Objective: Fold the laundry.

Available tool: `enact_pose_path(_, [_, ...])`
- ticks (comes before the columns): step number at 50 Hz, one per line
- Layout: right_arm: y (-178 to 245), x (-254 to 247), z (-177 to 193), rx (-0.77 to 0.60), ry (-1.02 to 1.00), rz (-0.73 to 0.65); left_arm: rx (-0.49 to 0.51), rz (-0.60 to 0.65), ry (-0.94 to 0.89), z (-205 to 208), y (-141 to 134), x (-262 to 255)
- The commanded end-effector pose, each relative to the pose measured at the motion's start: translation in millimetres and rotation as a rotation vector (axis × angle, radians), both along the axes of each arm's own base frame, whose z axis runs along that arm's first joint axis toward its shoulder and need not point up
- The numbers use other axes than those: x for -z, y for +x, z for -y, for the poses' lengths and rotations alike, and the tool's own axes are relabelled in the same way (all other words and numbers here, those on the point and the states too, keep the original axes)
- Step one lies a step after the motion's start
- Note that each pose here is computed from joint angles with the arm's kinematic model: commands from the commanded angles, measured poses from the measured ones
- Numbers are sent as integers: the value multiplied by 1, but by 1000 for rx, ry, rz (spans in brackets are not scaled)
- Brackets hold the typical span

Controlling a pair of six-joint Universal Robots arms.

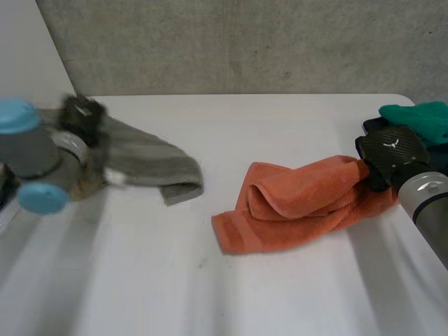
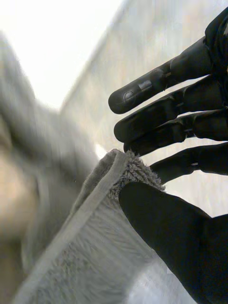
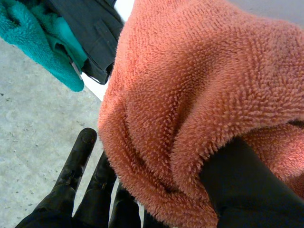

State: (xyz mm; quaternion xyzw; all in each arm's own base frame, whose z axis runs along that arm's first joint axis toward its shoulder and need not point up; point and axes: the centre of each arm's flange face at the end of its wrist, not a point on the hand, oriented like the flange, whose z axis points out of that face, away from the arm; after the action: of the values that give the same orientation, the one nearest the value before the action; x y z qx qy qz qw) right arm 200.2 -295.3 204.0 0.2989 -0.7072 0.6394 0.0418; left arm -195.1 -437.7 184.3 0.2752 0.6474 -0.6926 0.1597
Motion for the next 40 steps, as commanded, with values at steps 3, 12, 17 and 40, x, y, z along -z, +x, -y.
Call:
enact_pose_path(3, [2,2,-2,-6,8,-2,-333,-88,-484,22,77,-113])
enact_pose_path(12, [2,3,-3,-4,12,-5,-27,8,-303,-20,9,-53])
enact_pose_path(17, [2,4,-5,-5,19,-8,50,8,-235,-42,-20,-36])
enact_pose_path(40, [4,-4,-13,-69,55,4,520,-402,408,-189,-139,5])
